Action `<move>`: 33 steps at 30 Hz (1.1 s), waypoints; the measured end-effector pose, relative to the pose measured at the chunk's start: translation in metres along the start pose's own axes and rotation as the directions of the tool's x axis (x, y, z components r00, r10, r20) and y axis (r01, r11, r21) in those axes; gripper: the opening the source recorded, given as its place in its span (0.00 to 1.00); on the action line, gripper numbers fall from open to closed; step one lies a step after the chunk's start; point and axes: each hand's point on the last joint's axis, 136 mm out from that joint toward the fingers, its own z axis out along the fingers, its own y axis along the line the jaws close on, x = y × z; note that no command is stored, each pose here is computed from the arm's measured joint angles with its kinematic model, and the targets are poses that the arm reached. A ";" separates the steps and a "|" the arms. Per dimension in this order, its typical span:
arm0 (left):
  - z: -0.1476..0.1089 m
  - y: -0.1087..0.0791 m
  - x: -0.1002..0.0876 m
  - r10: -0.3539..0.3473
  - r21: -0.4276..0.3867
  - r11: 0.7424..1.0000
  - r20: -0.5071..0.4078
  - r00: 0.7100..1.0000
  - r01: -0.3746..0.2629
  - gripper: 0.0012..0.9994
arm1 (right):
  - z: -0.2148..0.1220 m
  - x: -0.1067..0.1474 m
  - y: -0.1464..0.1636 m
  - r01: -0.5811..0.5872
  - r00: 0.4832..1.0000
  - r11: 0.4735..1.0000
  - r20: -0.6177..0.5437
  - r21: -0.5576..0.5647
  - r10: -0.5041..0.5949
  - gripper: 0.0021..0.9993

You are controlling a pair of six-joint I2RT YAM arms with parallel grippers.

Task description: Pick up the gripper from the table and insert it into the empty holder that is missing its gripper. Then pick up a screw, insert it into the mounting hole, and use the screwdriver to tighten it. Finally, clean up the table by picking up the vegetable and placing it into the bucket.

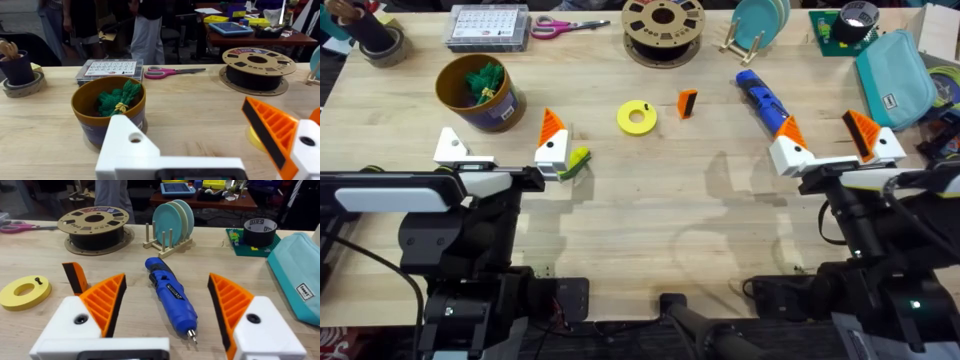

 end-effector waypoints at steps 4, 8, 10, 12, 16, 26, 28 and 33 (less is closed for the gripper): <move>0.000 0.000 0.000 0.000 0.000 1.000 0.000 1.000 0.000 0.99 | 0.000 0.000 0.000 0.000 1.000 1.000 0.000 0.000 0.000 1.00; 0.000 0.000 -0.002 0.000 -0.002 1.000 0.007 1.000 0.000 0.99 | 0.000 -0.002 0.000 0.000 1.000 1.000 0.006 -0.001 0.000 1.00; 0.000 0.001 -0.009 0.001 -0.004 1.000 0.035 0.999 -0.001 0.99 | 0.000 -0.011 0.001 0.002 0.999 1.000 0.047 -0.003 -0.002 1.00; -0.001 0.001 -0.017 0.001 -0.004 1.000 0.069 0.998 0.000 0.99 | -0.002 -0.032 0.001 0.009 0.991 1.000 0.132 -0.003 -0.008 1.00; -0.002 0.001 -0.022 0.001 -0.006 1.000 0.077 0.997 0.000 0.99 | -0.010 -0.068 0.001 0.019 0.963 1.000 0.268 0.001 -0.018 1.00; -0.025 0.006 -0.106 0.003 -0.030 1.000 0.075 0.997 0.000 0.99 | -0.041 -0.147 0.003 0.028 0.967 1.000 0.255 -0.004 -0.026 1.00; -0.025 0.007 -0.120 0.002 -0.040 0.999 0.037 0.999 0.000 0.99 | -0.043 -0.158 0.003 0.028 0.978 1.000 0.206 -0.006 -0.026 1.00; -0.011 0.010 -0.136 -0.004 -0.049 0.999 -0.143 0.990 -0.003 0.99 | -0.031 -0.167 0.004 0.019 1.000 1.000 0.002 -0.018 -0.019 1.00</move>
